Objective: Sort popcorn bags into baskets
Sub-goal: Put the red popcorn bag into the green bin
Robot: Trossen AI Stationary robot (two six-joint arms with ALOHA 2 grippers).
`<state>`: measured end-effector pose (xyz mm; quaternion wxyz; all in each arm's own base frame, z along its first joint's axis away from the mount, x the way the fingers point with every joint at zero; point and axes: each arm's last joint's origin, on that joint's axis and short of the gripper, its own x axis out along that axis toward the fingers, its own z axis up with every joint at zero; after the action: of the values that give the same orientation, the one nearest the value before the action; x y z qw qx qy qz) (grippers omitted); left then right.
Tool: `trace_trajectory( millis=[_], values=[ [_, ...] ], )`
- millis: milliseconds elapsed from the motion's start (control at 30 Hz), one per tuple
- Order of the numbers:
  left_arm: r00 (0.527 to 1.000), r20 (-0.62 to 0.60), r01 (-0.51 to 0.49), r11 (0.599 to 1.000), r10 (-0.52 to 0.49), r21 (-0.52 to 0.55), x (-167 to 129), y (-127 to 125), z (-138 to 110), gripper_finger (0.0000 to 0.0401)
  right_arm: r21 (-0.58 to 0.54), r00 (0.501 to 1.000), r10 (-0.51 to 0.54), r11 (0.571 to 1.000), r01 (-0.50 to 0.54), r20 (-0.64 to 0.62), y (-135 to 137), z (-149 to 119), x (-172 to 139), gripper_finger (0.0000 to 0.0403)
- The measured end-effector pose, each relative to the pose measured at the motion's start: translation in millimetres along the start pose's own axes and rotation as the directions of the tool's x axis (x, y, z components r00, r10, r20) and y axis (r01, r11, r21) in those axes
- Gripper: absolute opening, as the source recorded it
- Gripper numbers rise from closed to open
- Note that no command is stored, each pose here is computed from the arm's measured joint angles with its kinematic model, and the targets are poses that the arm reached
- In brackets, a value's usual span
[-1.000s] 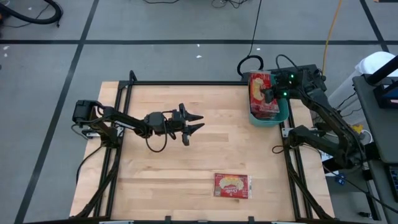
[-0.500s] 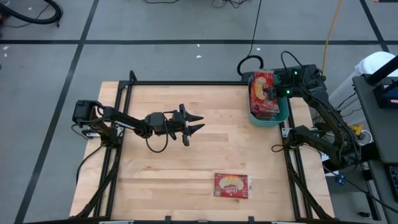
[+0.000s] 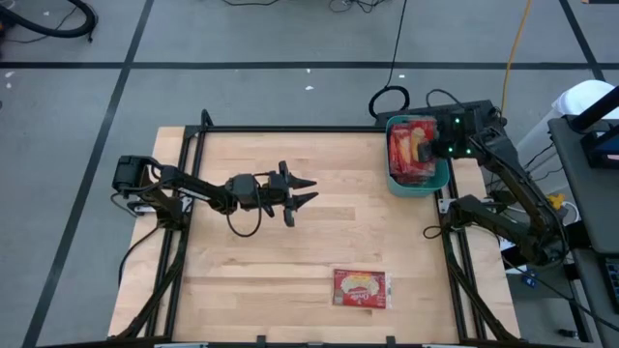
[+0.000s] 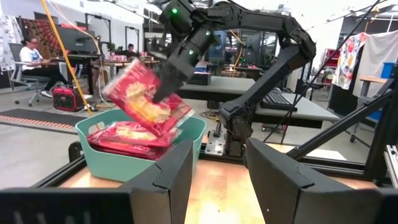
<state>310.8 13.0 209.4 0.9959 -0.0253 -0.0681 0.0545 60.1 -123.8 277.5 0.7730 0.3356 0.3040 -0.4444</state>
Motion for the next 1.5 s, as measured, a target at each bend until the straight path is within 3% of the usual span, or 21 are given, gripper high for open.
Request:
trace_trajectory(
  millis=[100,267,767,1067,1367,1500],
  values=[
    [1.0,0.0,0.002,1.0,-0.002,0.0,0.0,0.0,0.0,0.0152,0.029,0.993,-0.121,0.992,0.121,-0.002,-3.0,-3.5,0.5,0.0021],
    [1.0,0.0,0.002,1.0,-0.002,-0.001,0.0,-0.2,0.0,0.0152,0.06,0.991,-0.132,0.99,0.13,0.033,-2.8,-2.2,1.9,0.0044],
    [1.0,-0.001,0.03,0.999,-0.03,-0.01,0.0,-1.2,0.0,0.0152,0.095,0.95,-0.311,0.946,0.31,0.002,-12.4,-10.8,18.7,0.0151],
    [1.0,-0.001,0.03,1.0,-0.03,-0.01,0.0,-1.2,0.0,0.0152,0.092,0.961,-0.275,0.958,0.271,0.032,-15.3,-30.2,53.0,0.0164],
    [1.0,0.0,0.023,1.0,-0.023,-0.008,0.1,1.0,0.1,0.0152,0.09,0.942,-0.268,0.963,0.255,0.201,-11.6,-21.8,35.1,0.0164],
    [1.0,-0.002,0.018,1.0,-0.018,0.003,0.2,2.6,0.0,0.0152,0.082,0.948,-0.175,0.984,0.158,0.264,-4.7,-23.2,21.3,0.0164]
  ],
)
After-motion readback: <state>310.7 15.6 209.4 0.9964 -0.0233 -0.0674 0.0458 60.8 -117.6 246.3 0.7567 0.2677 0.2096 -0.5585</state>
